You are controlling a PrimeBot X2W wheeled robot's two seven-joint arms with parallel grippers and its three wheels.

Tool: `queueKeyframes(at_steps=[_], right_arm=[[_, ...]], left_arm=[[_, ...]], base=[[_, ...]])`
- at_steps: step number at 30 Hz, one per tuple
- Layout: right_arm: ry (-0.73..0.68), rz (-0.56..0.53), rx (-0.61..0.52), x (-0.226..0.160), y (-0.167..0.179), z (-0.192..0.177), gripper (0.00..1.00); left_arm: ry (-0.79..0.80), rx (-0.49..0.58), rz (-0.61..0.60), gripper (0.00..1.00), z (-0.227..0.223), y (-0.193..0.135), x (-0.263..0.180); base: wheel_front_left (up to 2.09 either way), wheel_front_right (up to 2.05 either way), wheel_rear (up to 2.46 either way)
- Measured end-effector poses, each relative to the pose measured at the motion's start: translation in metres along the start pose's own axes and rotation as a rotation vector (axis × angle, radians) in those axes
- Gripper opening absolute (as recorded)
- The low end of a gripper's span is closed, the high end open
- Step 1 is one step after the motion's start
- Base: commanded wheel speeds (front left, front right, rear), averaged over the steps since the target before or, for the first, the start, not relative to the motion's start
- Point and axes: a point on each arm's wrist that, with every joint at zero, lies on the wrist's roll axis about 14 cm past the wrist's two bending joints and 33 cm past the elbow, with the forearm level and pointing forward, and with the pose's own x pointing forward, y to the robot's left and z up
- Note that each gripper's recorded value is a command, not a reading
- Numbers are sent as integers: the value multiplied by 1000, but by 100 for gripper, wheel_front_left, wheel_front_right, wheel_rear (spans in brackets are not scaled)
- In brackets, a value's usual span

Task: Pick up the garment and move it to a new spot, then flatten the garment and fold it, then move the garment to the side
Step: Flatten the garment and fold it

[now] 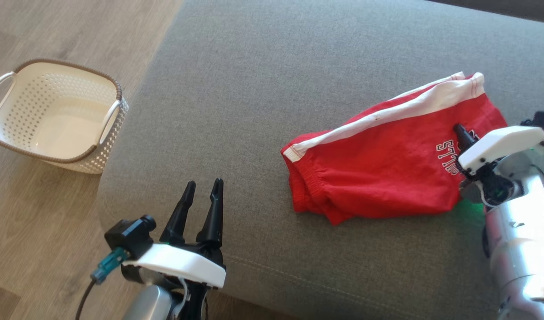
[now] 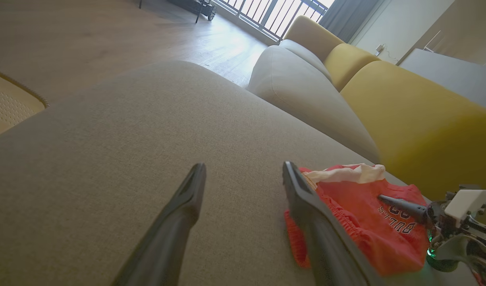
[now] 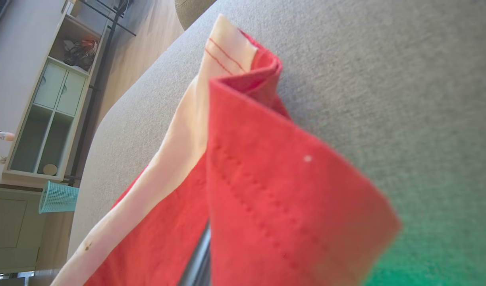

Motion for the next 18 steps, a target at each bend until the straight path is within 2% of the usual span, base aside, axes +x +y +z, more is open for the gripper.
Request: queueKeyframes(at_steps=[7, 13, 18], right_arm=[[-117, 11, 67, -20, -4, 5, 0], [-277, -33, 134, -55, -35, 18, 0], [-417, -117, 188, -88, -73, 27, 0]], left_arm=[[-8, 29, -56, 100, 1, -14, 2], [-9, 23, -120, 100, 1, -32, 3], [6, 18, -154, 100, -6, -42, -2]], base=[[0, 0, 0], [0, 0, 0], [0, 0, 0]])
